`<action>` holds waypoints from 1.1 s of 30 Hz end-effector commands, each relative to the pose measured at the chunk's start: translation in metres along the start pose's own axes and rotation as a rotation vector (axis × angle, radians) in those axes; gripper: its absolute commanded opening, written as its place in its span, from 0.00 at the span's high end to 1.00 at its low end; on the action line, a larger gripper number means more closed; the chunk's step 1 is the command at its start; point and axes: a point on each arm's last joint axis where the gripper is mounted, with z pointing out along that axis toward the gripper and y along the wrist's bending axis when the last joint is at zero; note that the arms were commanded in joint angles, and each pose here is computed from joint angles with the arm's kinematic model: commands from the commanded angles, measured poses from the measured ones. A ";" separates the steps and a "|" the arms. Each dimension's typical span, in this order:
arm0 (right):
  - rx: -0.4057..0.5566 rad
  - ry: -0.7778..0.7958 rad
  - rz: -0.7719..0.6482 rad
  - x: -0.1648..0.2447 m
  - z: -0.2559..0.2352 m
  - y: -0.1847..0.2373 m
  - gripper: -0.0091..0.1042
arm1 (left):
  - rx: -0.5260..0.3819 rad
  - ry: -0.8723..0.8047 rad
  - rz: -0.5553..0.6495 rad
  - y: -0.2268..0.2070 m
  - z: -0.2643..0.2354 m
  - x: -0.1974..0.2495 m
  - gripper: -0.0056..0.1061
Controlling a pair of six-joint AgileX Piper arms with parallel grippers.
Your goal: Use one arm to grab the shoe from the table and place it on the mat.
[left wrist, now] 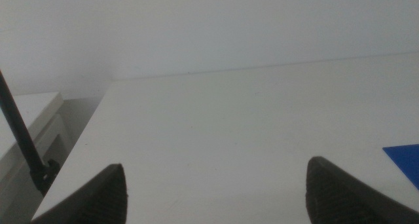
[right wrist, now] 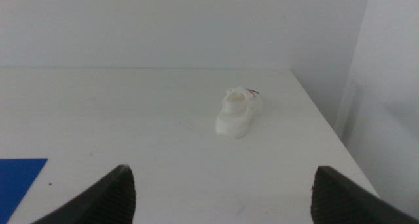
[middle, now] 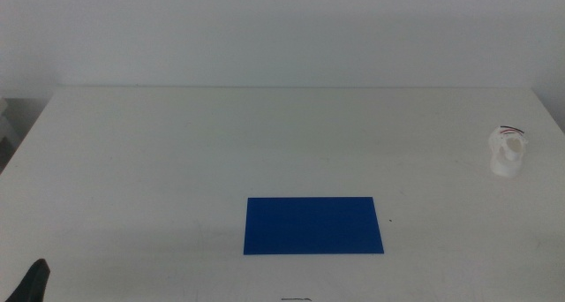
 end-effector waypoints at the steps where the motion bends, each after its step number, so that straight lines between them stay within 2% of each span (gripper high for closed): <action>1: 0.003 -0.133 -0.011 -0.015 -0.004 0.000 0.11 | -0.002 -0.105 -0.017 0.000 -0.002 -0.010 0.11; 17: 0.002 -0.175 0.005 -0.029 -0.003 -0.001 0.11 | -0.002 -0.105 -0.017 0.000 -0.002 -0.010 0.11; 21: -0.001 -0.096 0.015 -0.060 0.006 -0.002 0.11 | -0.002 -0.105 -0.017 0.000 -0.002 -0.010 0.11; 27: -0.020 0.203 0.080 -0.119 0.051 -0.001 0.11 | -0.002 -0.105 -0.017 0.000 -0.002 -0.010 0.11; 30: -0.034 0.228 0.133 -0.153 0.076 0.000 0.11 | -0.002 -0.105 -0.017 0.000 -0.002 -0.010 0.11; 33: -0.032 0.216 0.143 -0.170 0.100 -0.001 0.11 | -0.002 -0.105 -0.017 0.000 -0.002 -0.010 0.11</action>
